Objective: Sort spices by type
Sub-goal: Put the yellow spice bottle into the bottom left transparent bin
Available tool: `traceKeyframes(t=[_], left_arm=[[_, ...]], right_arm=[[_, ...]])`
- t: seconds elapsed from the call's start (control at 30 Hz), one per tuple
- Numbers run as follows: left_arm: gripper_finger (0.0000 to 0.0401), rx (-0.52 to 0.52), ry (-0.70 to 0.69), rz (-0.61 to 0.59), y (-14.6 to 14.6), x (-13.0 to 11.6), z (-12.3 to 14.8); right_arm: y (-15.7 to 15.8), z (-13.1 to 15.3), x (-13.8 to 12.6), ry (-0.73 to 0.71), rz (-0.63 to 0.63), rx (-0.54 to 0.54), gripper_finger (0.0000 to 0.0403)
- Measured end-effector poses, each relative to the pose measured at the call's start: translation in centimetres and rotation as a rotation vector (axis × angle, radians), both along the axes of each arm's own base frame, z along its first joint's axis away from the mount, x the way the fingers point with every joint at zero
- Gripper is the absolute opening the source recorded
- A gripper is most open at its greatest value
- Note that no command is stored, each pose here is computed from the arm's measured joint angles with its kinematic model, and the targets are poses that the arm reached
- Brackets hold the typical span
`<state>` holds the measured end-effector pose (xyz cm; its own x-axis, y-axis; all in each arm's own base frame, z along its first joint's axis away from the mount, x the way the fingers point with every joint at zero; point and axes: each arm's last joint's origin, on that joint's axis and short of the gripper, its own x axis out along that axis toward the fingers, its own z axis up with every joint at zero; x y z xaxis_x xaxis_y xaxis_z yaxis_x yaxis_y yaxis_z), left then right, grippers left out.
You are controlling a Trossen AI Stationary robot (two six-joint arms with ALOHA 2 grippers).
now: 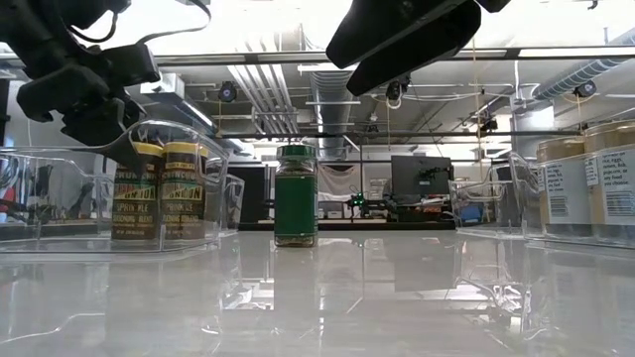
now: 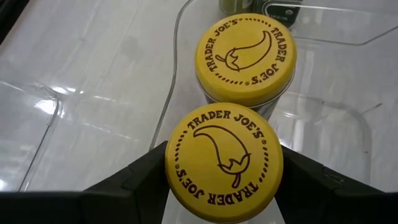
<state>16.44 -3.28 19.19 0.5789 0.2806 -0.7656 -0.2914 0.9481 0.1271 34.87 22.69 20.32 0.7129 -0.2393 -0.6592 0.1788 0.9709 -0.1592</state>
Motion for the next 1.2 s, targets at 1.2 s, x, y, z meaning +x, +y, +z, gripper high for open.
traceKeyframes(t=[1.2], left_arm=[[0.0306, -0.005, 0.014, 0.008, 0.05, -0.18, -0.17]], right_arm=[[0.01, -0.01, 0.0, 0.002, 0.002, 0.002, 0.0364]])
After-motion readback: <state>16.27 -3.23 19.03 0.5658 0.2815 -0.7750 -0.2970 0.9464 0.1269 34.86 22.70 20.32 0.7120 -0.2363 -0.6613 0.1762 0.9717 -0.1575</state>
